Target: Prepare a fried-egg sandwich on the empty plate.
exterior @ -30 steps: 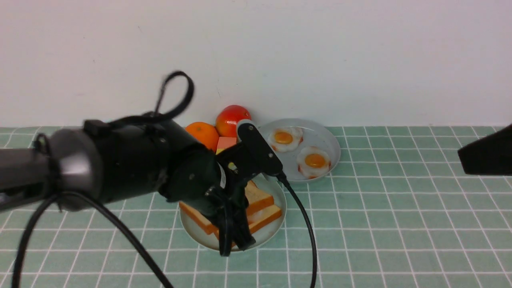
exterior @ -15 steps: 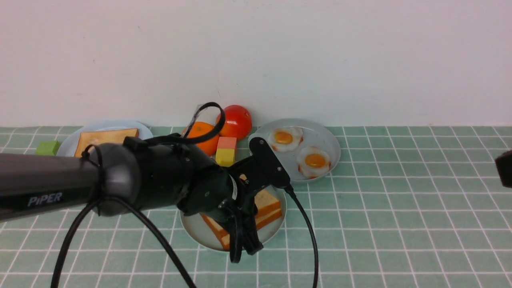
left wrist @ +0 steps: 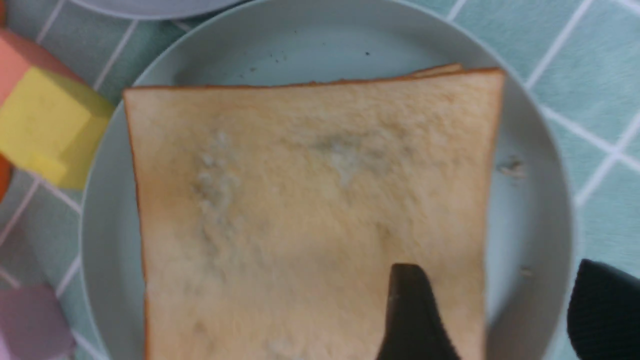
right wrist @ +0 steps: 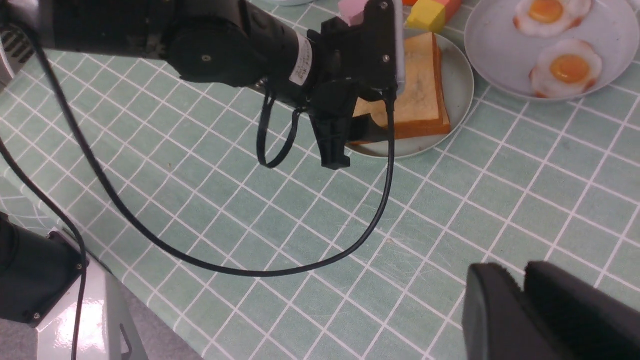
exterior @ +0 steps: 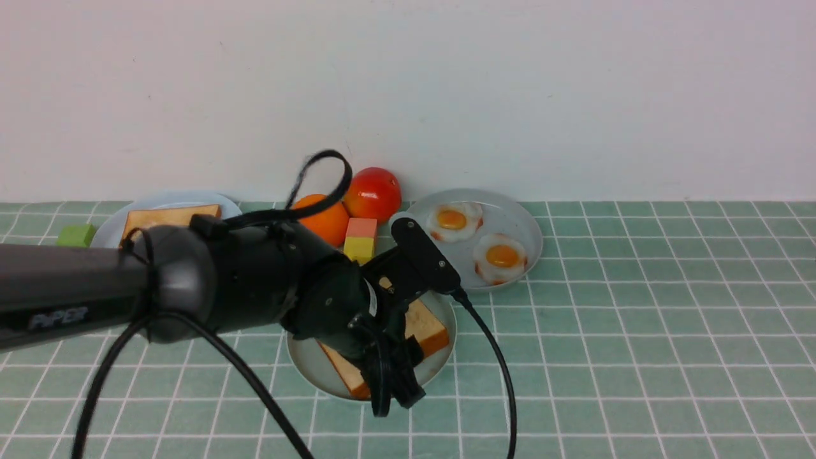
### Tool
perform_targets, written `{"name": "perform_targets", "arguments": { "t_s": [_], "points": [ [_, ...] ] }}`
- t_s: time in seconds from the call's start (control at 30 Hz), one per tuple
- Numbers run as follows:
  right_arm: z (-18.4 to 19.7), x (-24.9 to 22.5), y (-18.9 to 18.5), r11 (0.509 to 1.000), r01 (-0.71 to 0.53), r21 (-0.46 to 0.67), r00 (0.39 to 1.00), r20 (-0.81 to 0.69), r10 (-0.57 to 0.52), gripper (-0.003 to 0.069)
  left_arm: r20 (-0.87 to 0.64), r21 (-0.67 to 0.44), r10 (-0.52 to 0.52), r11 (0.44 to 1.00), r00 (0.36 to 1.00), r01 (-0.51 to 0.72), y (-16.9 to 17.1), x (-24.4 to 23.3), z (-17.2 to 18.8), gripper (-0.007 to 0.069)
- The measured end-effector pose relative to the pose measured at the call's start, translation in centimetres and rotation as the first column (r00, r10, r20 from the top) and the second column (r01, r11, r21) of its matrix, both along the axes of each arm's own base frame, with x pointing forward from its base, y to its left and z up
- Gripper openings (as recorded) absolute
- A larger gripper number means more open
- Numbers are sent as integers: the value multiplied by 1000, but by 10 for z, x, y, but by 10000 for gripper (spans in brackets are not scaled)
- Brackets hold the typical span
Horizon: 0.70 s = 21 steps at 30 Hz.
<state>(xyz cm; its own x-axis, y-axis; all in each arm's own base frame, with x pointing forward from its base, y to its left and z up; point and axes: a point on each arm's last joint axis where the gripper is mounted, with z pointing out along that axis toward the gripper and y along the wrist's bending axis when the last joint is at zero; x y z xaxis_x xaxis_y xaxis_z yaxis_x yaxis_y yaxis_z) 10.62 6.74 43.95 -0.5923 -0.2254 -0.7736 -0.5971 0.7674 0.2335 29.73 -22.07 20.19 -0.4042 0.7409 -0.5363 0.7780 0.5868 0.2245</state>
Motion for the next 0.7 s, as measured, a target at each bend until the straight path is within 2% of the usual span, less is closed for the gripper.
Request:
{"name": "perform_targets", "arguments": {
  "t_s": [0.07, 0.17, 0.23, 0.37, 0.43, 0.47, 0.67, 0.7],
  "points": [
    [0, 0, 0, 1000, 0, 0, 1000, 0, 0, 113, 4, -22, 12, 1000, 1000, -12, 2, -3, 11, 434],
    [0, 0, -1, 1000, 5, -10, 1000, 2, -5, 116, -13, -156, 107, 982, 994, -108, 13, -22, 58, 387],
    [-1, -2, -3, 999, 15, -36, 1000, 10, -15, 116, -1, -274, 167, 948, 986, -161, 28, -45, 103, 273],
    [-5, -13, -12, 995, 79, -64, 996, 33, -77, 116, 92, -433, 204, 889, 975, -145, 66, -96, 154, 43],
    [-9, -19, -16, 992, 110, -65, 993, 45, -107, 116, 124, -483, 215, 866, 969, -131, 79, -114, 163, 1],
    [-15, -27, -22, 984, 166, -69, 984, 79, -161, 116, 150, -540, 231, 834, 961, -117, 97, -137, 164, -13],
    [-42, -60, -43, 943, 327, -66, 933, 181, -311, 85, 215, -716, 302, 695, 929, -60, 140, -195, 126, -13],
    [-56, -70, -49, 928, 370, -46, 914, 196, -355, 63, 237, -779, 338, 626, 911, -29, 153, -211, 109, -13]
  ]
}}
